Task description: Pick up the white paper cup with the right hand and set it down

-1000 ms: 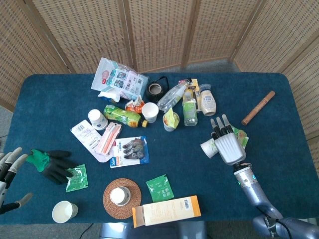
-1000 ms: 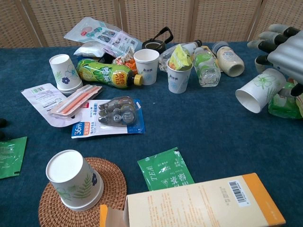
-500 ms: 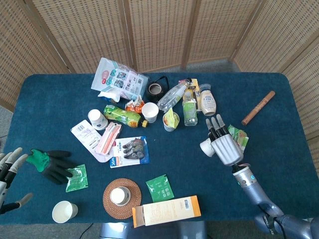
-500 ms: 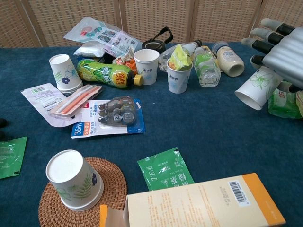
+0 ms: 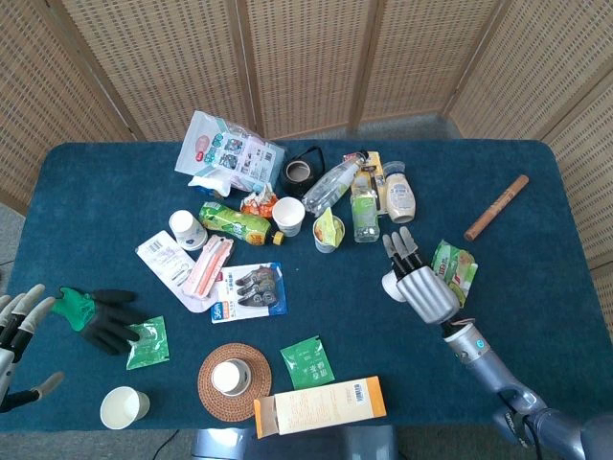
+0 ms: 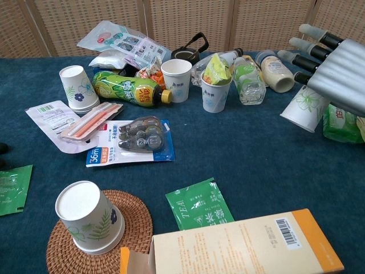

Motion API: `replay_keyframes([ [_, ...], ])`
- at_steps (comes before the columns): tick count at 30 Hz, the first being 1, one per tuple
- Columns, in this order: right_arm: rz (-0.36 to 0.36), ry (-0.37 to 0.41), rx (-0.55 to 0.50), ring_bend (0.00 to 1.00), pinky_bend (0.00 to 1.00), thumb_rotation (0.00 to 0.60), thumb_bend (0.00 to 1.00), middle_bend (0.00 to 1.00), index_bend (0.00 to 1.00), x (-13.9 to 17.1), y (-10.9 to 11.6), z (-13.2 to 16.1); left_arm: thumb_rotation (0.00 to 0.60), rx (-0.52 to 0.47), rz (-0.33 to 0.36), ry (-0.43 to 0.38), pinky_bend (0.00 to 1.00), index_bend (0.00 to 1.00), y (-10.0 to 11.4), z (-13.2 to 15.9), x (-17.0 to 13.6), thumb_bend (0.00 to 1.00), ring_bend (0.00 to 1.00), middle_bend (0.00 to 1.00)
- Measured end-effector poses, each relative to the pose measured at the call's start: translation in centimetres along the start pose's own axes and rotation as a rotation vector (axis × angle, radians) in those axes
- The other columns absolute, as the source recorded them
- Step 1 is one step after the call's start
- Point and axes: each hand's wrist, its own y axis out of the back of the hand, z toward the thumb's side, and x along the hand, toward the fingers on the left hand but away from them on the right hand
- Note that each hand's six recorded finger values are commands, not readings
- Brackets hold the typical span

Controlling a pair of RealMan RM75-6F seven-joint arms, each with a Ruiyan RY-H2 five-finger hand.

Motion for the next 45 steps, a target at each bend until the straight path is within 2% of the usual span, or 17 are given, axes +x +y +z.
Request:
replay_keyframes([
  [11,-0.053,-0.006,0.088,0.00,0.00,0.600,0.35,0.00,0.42,0.4,0.0,1.2,0.600,-0.003,0.001,0.000,0.00,0.00,0.0,0.0,0.0,0.22,0.00,0.00],
  [23,-0.075,-0.041,0.159,0.00,0.00,0.600,0.35,0.00,0.41,0.8,-0.3,2.2,0.600,-0.003,0.001,-0.001,0.00,0.00,0.0,0.0,-0.1,0.22,0.00,0.00],
  [30,-0.088,-0.017,0.192,0.00,0.00,0.600,0.35,0.00,0.40,1.1,-0.4,3.2,0.600,-0.004,0.000,-0.001,0.00,0.00,0.0,0.0,0.0,0.22,0.00,0.00],
  [32,-0.082,-0.015,0.190,0.00,0.00,0.600,0.36,0.00,0.36,1.1,-0.5,3.3,0.600,-0.005,0.001,-0.001,0.00,0.00,0.1,0.0,-0.1,0.22,0.00,0.00],
  [37,-0.074,-0.007,0.186,0.00,0.00,0.600,0.34,0.00,0.18,1.3,-0.7,3.3,0.600,-0.007,0.002,0.000,0.00,0.00,0.1,-0.1,0.0,0.22,0.00,0.00],
  [40,-0.069,-0.004,0.189,0.00,0.00,0.600,0.35,0.00,0.13,1.4,-0.7,3.3,0.600,-0.006,0.000,-0.002,0.00,0.00,0.1,0.0,-0.1,0.22,0.00,0.00],
  [45,-0.065,0.000,0.195,0.00,0.00,0.600,0.35,0.00,0.11,1.5,-0.7,3.3,0.600,-0.006,0.003,-0.001,0.00,0.00,0.1,-0.1,0.0,0.22,0.00,0.00],
])
